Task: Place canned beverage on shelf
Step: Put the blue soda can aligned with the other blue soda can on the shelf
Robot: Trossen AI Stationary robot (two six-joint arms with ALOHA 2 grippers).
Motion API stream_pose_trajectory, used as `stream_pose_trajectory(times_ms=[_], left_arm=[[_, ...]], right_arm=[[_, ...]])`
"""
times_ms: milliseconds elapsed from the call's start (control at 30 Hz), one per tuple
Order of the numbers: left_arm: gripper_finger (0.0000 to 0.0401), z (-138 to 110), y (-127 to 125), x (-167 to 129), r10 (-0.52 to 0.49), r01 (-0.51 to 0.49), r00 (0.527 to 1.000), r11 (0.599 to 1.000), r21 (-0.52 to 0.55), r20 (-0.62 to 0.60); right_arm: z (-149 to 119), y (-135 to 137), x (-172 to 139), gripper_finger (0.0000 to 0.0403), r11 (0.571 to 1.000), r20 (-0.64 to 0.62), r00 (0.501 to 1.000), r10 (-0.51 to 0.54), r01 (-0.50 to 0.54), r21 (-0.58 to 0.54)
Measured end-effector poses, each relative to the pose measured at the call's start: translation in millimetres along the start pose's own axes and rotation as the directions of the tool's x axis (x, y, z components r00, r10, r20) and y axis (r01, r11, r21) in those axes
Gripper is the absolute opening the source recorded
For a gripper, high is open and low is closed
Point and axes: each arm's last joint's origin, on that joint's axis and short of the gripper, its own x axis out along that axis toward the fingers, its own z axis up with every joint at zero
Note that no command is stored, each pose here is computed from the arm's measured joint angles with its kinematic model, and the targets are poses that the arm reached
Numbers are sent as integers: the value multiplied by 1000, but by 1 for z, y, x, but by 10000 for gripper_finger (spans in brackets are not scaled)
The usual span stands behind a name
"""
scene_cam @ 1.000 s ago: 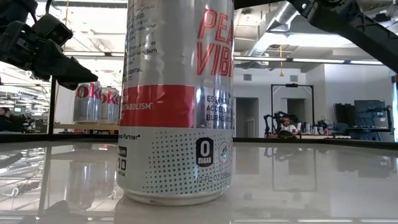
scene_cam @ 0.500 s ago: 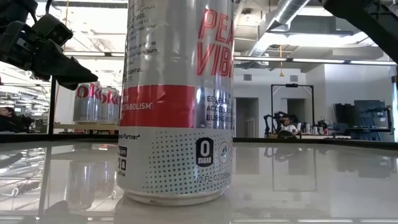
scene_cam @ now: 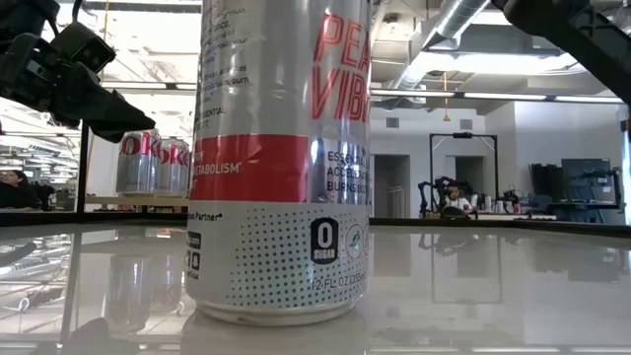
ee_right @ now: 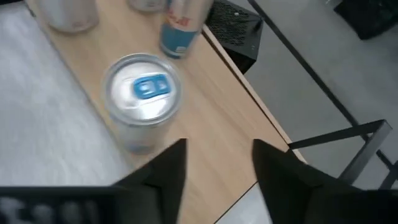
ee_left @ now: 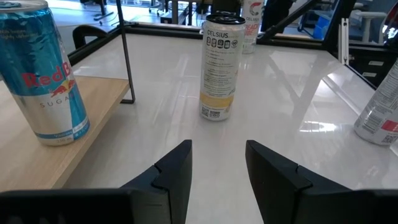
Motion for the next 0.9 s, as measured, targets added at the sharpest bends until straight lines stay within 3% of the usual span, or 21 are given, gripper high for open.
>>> stream_pose_trajectory(times_ms=[267, 900], left_arm=[[135, 0, 0, 0, 0, 0, 1000, 1000, 0, 0], [135, 0, 0, 0, 0, 0, 1000, 1000, 0, 0]], right_arm=[[-10, 10, 35, 19, 1000, -47, 999, -1, 2, 11], [-19, 30, 65, 28, 998, -48, 998, 51, -50, 34]])
